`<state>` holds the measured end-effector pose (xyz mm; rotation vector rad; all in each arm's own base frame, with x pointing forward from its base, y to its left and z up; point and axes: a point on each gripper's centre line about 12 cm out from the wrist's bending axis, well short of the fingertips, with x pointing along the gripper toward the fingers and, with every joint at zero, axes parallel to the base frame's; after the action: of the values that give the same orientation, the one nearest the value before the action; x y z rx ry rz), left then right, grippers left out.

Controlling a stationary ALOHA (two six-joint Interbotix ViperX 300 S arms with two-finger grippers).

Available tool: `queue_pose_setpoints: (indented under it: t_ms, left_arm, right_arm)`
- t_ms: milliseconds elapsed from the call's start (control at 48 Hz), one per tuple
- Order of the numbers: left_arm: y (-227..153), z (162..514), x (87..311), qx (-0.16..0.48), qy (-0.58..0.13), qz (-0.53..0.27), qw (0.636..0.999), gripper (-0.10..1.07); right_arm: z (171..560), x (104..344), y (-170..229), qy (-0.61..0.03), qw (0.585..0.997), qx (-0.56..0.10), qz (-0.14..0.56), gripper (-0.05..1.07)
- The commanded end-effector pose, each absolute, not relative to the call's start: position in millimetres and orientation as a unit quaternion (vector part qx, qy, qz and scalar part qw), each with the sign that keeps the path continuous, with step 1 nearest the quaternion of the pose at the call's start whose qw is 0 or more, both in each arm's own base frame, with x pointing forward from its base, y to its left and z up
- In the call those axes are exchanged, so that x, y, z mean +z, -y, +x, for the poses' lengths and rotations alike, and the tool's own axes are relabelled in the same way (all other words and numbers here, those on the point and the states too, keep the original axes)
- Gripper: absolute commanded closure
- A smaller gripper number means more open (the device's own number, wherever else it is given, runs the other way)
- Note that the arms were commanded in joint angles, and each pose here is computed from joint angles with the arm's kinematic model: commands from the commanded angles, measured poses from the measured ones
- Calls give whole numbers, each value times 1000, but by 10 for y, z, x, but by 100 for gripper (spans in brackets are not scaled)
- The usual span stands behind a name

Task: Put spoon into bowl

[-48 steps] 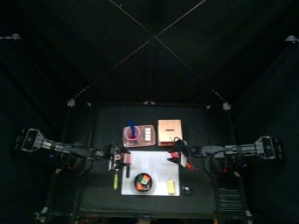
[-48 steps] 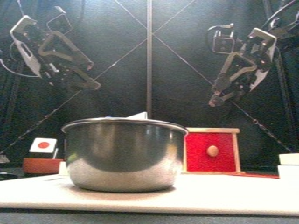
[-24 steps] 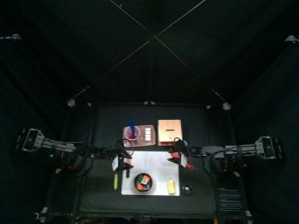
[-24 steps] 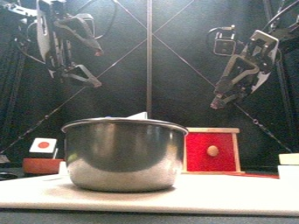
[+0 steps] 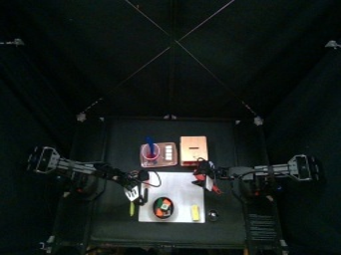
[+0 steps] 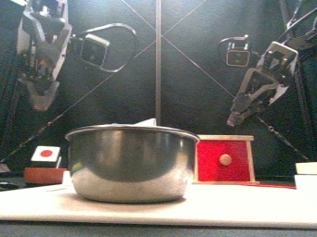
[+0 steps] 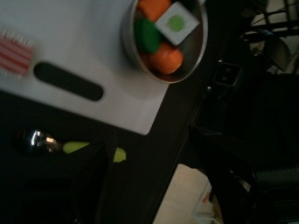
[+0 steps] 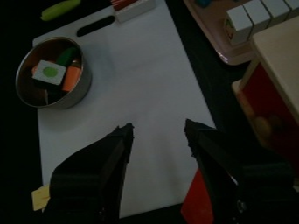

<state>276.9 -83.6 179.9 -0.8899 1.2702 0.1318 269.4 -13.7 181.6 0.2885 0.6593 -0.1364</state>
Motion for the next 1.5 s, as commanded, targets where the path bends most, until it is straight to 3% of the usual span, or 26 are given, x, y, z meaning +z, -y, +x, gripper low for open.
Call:
queue_pose_setpoints:
  t_ms: [0, 271, 521, 771, 1292, 1479]
  left_arm:
    - [927, 2769, 1788, 98, -585, -421, 687, 0]
    - [1098, 2713, 1595, 220, -585, -441, 644, 0]
    - [1052, 2693, 1349, 295, -582, -406, 640, 0]
    - [1105, 2690, 1132, 310, -604, -374, 632, 0]
    - [1294, 2623, 962, 317, -633, -347, 616, 3]
    - [1369, 2648, 972, 311, -635, -349, 615, 18]
  right_arm:
    - [2722, 1856, 145, -314, 937, -66, 138, 17]
    - [2710, 1818, 162, -320, 936, -67, 129, 17]
    - [2710, 1818, 168, -320, 937, -66, 122, 17]
    - [2703, 1809, 166, -323, 936, -66, 125, 17]
    - [2707, 1814, 160, -321, 934, -70, 141, 17]
    - [2706, 1813, 159, -322, 933, -71, 144, 17]
